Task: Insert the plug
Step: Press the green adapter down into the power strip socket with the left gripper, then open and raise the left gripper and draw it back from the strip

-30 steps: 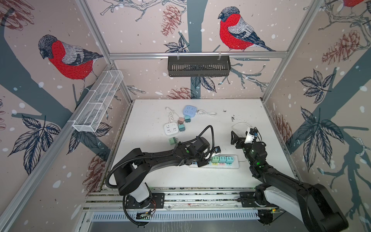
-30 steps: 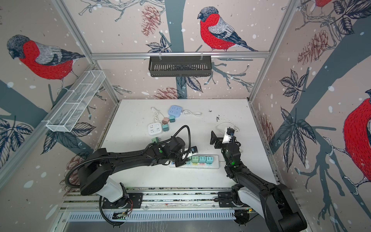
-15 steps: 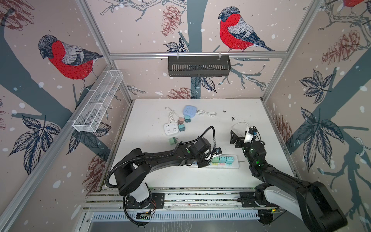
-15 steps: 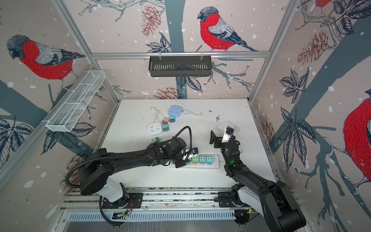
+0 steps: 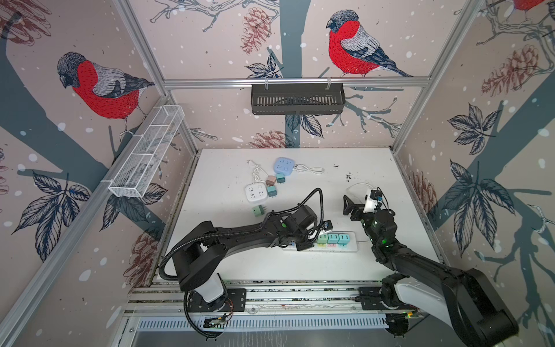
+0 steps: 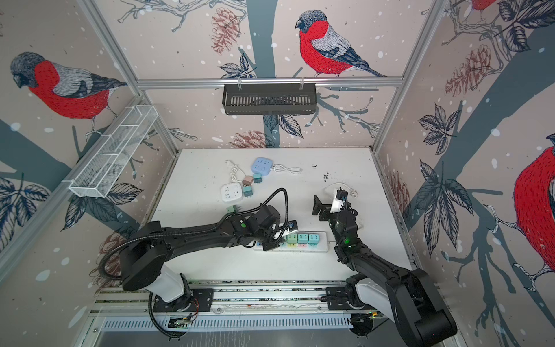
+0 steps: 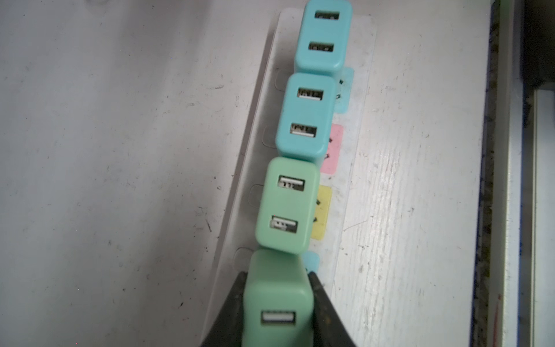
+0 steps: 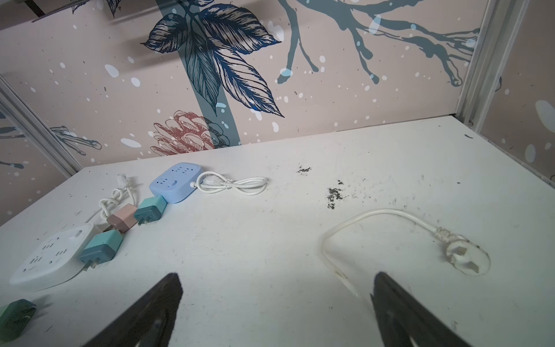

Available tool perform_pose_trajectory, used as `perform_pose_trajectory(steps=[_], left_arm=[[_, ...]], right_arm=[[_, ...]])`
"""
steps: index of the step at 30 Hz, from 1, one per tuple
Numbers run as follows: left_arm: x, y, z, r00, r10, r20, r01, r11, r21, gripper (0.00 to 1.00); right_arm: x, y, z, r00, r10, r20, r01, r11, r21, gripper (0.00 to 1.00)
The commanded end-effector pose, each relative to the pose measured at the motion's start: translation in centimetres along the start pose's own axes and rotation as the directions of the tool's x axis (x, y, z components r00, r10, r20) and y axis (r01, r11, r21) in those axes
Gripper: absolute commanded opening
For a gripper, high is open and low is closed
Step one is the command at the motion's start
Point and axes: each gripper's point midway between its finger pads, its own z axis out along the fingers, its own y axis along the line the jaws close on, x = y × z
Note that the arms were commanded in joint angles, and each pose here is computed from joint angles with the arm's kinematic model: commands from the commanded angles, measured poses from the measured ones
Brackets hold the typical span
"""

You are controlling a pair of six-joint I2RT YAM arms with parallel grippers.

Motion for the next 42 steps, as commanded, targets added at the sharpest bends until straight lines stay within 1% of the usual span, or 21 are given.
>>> perform_pose_trajectory(steps=[1, 13, 20, 29, 35, 36, 37, 38, 39, 40, 42], left_arm=[[1.6, -1.0, 0.1, 0.997, -0.005, -0.073, 0.008, 0.999, 0.043, 0.0], [2.6, -1.6, 1.3, 0.994, -0.004, -0.111, 0.012, 0.997, 0.075, 0.0], [3.7, -2.2, 2.6, 0.99, 0.028, -0.142, -0.012, 0.994, 0.113, 0.0], [4.3, -2.5, 3.0, 0.989, 0.044, -0.141, -0.022, 0.988, 0.154, 0.0], [4.5, -2.0, 3.1, 0.988, 0.026, -0.15, -0.007, 0.992, 0.128, 0.0], [4.2, -1.7, 2.9, 0.99, 0.018, -0.143, -0.002, 0.994, 0.111, 0.03], [3.9, -1.2, 2.7, 0.991, 0.01, -0.134, 0.002, 0.996, 0.086, 0.18], [3.5, -0.9, 2.3, 0.993, 0.007, -0.118, 0.001, 0.998, 0.066, 0.28], [3.0, -0.7, 1.9, 0.995, 0.007, -0.099, -0.001, 0.999, 0.052, 0.41], [2.4, -0.5, 1.4, 0.997, 0.007, -0.076, -0.004, 0.999, 0.039, 0.97], [1.3, -0.1, 0.2, 1.0, 0.007, -0.027, -0.006, 1.0, 0.014, 0.99]], right_arm=[[-0.3, 0.2, 0.2, 1.0, -0.017, 0.005, 0.017, 1.0, -0.004, 1.0], [-0.1, 0.6, 0.3, 0.999, -0.033, -0.004, 0.033, 0.999, -0.009, 1.0], [-0.1, 0.6, 0.5, 0.999, -0.035, -0.009, 0.035, 0.999, -0.007, 0.99], [0.1, 0.9, 0.7, 0.999, -0.042, -0.022, 0.042, 0.999, -0.013, 1.0], [0.2, 0.6, 0.7, 0.999, -0.035, -0.021, 0.035, 0.999, 0.003, 1.0], [0.1, 0.4, 0.7, 0.999, -0.033, -0.02, 0.033, 0.999, 0.008, 1.0], [0.1, 0.3, 0.7, 1.0, -0.027, -0.016, 0.027, 1.0, 0.014, 1.0], [0.0, 0.1, 0.6, 1.0, -0.022, -0.01, 0.022, 0.999, 0.025, 1.0], [0.0, -0.1, 0.6, 1.0, -0.018, -0.008, 0.018, 0.999, 0.034, 0.99], [-0.2, -0.5, 0.5, 1.0, -0.008, 0.0, 0.008, 0.998, 0.054, 1.0], [-0.2, -1.6, 0.3, 1.0, 0.021, 0.008, -0.021, 0.993, 0.117, 1.0]])
